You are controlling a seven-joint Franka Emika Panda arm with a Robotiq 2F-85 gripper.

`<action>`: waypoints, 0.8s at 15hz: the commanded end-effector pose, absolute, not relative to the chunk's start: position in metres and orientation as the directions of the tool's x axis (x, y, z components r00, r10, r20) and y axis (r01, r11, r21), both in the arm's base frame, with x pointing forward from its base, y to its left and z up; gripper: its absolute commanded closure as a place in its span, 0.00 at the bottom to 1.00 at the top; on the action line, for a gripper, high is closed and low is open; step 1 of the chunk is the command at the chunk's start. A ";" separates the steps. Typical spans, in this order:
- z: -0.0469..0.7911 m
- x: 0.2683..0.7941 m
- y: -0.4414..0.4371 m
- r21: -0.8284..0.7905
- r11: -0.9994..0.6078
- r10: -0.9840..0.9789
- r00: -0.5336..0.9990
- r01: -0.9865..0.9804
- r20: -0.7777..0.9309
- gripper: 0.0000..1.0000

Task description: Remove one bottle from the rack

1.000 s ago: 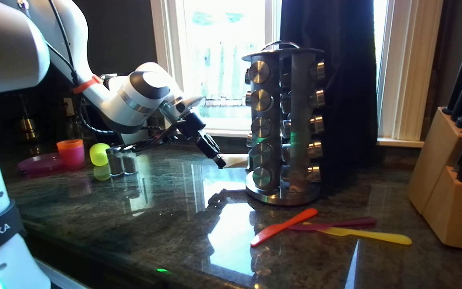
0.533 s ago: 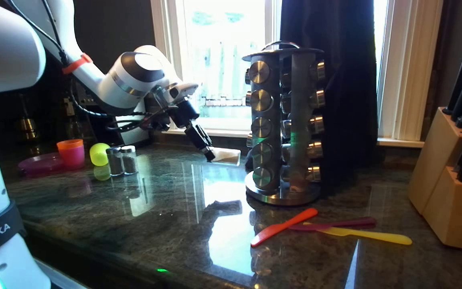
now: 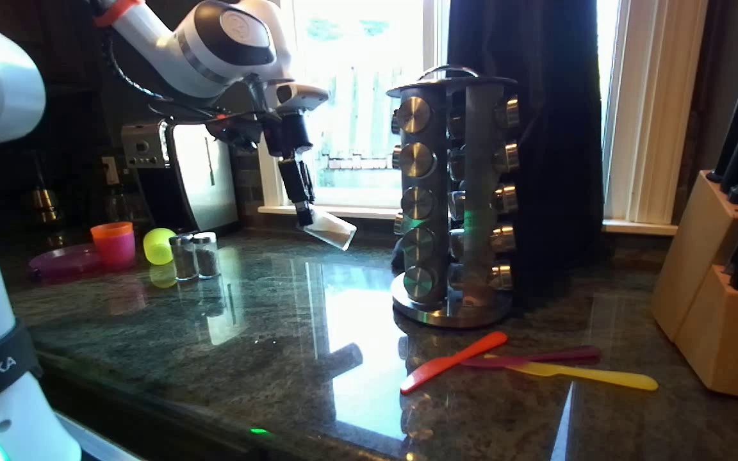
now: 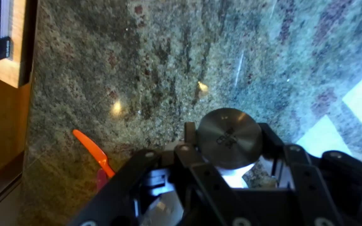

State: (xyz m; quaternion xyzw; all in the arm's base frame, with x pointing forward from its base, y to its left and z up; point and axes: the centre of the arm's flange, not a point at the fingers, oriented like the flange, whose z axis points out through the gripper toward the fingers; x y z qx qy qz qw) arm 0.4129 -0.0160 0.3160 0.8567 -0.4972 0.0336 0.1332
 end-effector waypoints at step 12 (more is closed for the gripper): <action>0.356 0.432 -0.003 0.034 -0.580 -0.723 0.495 -0.814 -0.481 0.75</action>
